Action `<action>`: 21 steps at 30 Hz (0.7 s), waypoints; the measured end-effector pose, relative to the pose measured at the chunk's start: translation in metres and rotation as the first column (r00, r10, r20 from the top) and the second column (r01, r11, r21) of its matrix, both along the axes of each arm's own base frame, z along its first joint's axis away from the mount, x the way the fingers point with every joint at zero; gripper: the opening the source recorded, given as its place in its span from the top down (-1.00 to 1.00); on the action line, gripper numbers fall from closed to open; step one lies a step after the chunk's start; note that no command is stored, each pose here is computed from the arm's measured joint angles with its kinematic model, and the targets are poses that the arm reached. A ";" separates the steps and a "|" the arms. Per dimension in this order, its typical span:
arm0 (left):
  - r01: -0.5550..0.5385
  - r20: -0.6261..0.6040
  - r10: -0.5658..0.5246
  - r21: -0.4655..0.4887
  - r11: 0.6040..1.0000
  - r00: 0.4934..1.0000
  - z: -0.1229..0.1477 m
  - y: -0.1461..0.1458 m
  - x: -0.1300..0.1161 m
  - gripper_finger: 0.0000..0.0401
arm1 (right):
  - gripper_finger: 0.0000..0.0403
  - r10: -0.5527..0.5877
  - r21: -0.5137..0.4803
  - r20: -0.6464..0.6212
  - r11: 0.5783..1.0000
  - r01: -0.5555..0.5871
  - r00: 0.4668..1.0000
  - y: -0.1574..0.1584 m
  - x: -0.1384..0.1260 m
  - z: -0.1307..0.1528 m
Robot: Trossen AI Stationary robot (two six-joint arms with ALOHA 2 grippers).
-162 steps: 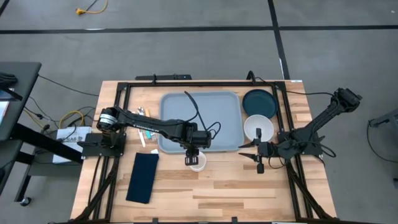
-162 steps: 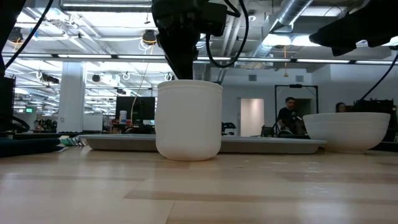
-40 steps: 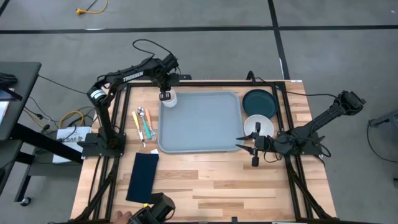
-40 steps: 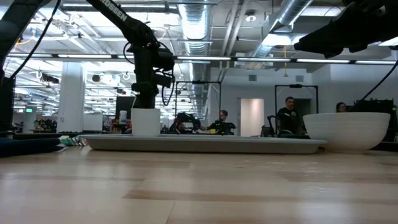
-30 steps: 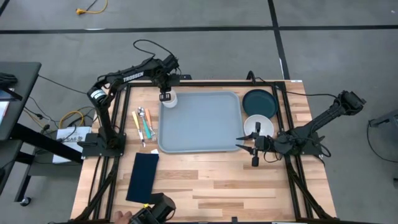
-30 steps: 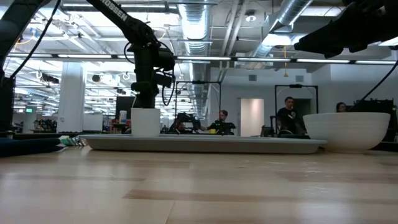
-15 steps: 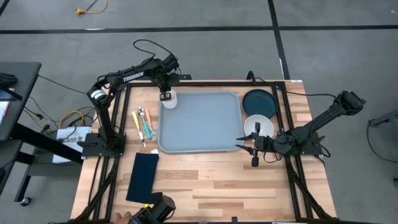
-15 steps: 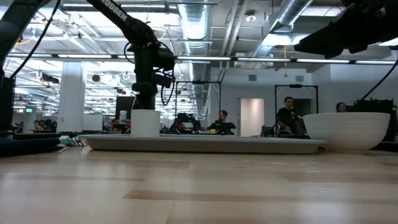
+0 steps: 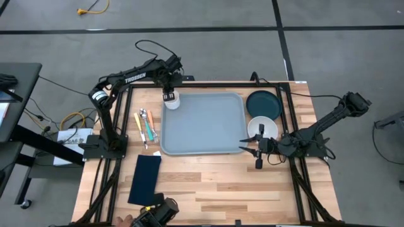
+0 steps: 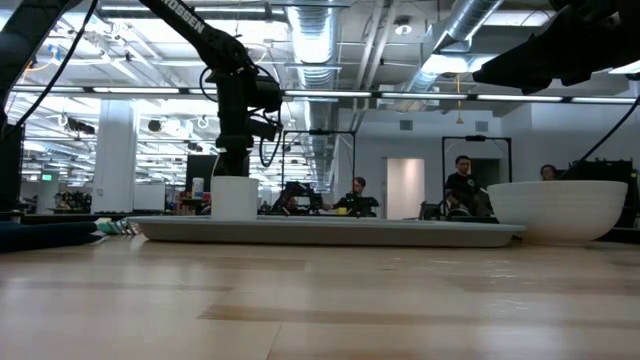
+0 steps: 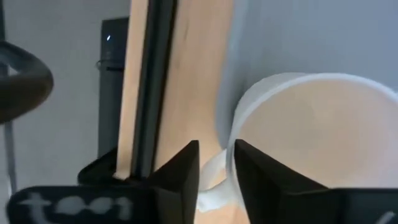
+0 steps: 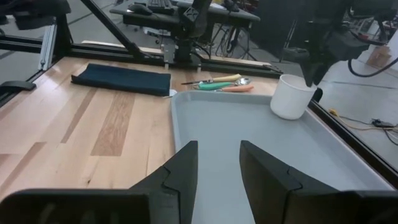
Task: Set up tray
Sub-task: Put the white cup on the top left corner of the gray tray, then put the black plate on the gray tray to the bottom right of the white mug
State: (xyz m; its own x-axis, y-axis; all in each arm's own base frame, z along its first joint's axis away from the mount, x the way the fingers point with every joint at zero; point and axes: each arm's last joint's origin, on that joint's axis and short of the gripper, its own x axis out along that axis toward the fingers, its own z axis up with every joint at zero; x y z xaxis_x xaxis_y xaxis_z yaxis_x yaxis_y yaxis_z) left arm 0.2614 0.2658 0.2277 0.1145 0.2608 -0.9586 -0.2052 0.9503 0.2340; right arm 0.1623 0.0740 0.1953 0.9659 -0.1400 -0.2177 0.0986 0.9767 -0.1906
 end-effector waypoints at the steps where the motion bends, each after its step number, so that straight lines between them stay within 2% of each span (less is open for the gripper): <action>1: -0.020 -0.012 0.020 0.012 1.000 1.000 0.000 0.000 0.000 0.48 | 0.44 0.000 0.000 0.000 1.000 0.000 1.000 0.000 0.000 0.000; 4: -0.058 -0.097 0.062 0.047 0.997 0.993 0.003 -0.003 -0.003 0.39 | 0.44 0.000 0.000 0.000 1.000 0.000 1.000 0.000 0.000 0.000; 6: -0.050 -0.131 0.054 0.037 0.998 0.990 0.007 -0.004 -0.004 0.36 | 0.44 0.000 0.000 0.000 1.000 0.000 1.000 0.000 0.000 0.000; 14: -0.040 -0.026 0.040 -0.023 0.999 0.999 0.031 -0.005 0.003 0.32 | 0.44 0.000 0.000 0.000 1.000 0.000 1.000 0.000 0.000 0.000; 21: -0.021 -0.068 0.016 -0.082 0.996 0.998 0.061 -0.022 0.007 0.32 | 0.44 0.000 0.000 0.000 1.000 0.000 1.000 0.000 0.000 0.000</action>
